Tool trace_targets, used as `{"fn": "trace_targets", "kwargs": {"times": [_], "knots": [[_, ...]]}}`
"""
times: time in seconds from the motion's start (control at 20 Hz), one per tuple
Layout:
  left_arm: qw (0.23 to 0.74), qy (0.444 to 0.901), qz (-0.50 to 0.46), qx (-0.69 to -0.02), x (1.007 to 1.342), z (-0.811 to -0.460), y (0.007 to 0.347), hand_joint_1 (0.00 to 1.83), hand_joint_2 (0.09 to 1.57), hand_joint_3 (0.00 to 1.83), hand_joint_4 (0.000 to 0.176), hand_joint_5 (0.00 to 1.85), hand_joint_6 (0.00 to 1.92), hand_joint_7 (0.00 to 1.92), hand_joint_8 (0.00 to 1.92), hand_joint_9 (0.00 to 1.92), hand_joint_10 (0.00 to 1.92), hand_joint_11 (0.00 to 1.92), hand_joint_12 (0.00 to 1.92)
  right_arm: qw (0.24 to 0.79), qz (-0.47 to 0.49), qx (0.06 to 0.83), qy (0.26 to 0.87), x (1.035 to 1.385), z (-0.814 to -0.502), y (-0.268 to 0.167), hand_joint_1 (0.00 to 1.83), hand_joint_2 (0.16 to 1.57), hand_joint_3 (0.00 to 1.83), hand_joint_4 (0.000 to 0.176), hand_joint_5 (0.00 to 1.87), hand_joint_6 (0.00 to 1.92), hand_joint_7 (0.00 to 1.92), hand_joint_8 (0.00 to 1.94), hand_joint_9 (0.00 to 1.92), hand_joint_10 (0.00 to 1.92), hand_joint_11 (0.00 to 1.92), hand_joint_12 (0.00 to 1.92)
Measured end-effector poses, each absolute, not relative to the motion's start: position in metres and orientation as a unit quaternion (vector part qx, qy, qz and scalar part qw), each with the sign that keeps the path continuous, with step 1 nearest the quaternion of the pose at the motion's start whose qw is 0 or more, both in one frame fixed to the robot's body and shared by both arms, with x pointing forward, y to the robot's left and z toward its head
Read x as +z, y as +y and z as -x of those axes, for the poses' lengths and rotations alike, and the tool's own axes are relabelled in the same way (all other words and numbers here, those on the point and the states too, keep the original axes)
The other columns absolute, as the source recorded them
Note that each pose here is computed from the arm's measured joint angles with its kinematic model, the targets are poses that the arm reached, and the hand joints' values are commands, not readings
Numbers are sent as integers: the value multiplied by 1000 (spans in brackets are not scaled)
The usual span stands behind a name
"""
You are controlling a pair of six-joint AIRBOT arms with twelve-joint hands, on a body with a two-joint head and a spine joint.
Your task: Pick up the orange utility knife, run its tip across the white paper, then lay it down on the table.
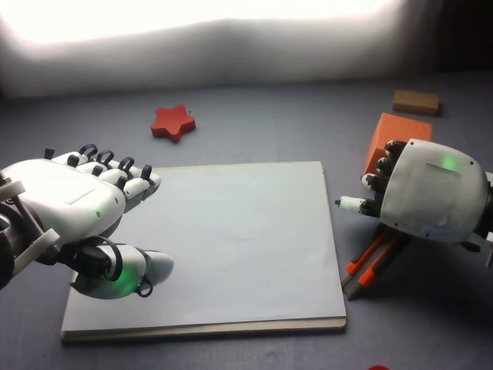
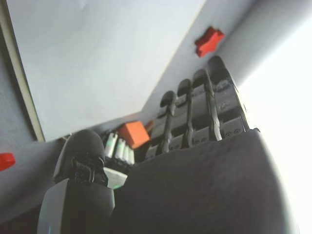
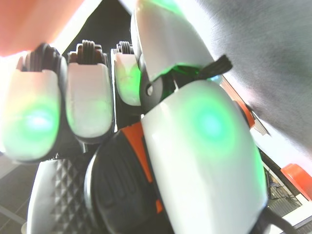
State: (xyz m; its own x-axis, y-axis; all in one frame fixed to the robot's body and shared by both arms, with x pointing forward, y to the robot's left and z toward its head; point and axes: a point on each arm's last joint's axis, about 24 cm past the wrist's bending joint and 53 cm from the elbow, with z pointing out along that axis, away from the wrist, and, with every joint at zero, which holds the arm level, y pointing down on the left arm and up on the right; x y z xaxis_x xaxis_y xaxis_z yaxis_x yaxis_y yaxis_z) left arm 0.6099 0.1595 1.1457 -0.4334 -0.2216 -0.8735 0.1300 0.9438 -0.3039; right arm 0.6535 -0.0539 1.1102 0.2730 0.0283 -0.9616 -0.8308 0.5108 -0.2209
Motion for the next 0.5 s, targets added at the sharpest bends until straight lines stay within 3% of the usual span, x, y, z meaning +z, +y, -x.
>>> {"fn": "trace_targets", "kwargs": {"times": [0.1,0.15,0.35,0.4,0.5], "knots": [[531,831,26,-167,1146,-609,158,0,1289,1,15,0,0,46,5,41,3,0,330,699,384,304,521,1114,-659,-53,1327,1246,0,176,1168,1921,1438,1941,1565,1921,1655,1921],[530,831,26,-167,1146,-609,158,0,1288,1,17,0,0,55,8,50,7,0,332,702,381,303,519,1119,-662,-53,1238,1247,0,176,1220,1921,1428,1941,1540,1921,1633,1921],[530,831,26,-168,1145,-609,158,2,1291,1,13,0,0,65,5,60,6,0,347,715,377,300,507,1135,-666,-58,780,1108,0,176,1187,1921,1319,1941,1427,1921,1546,1921],[530,831,26,-168,1146,-609,157,12,1289,0,13,0,0,73,6,64,6,0,357,717,377,299,505,1138,-667,-60,776,1100,0,176,1220,1921,1338,1941,1447,1921,1556,1921],[530,831,26,-168,1145,-609,158,6,1293,1,17,0,0,41,2,42,5,0,314,721,376,298,500,1144,-668,-63,764,1217,24,176,1310,1921,1428,1941,1524,1921,1605,1921]]}}
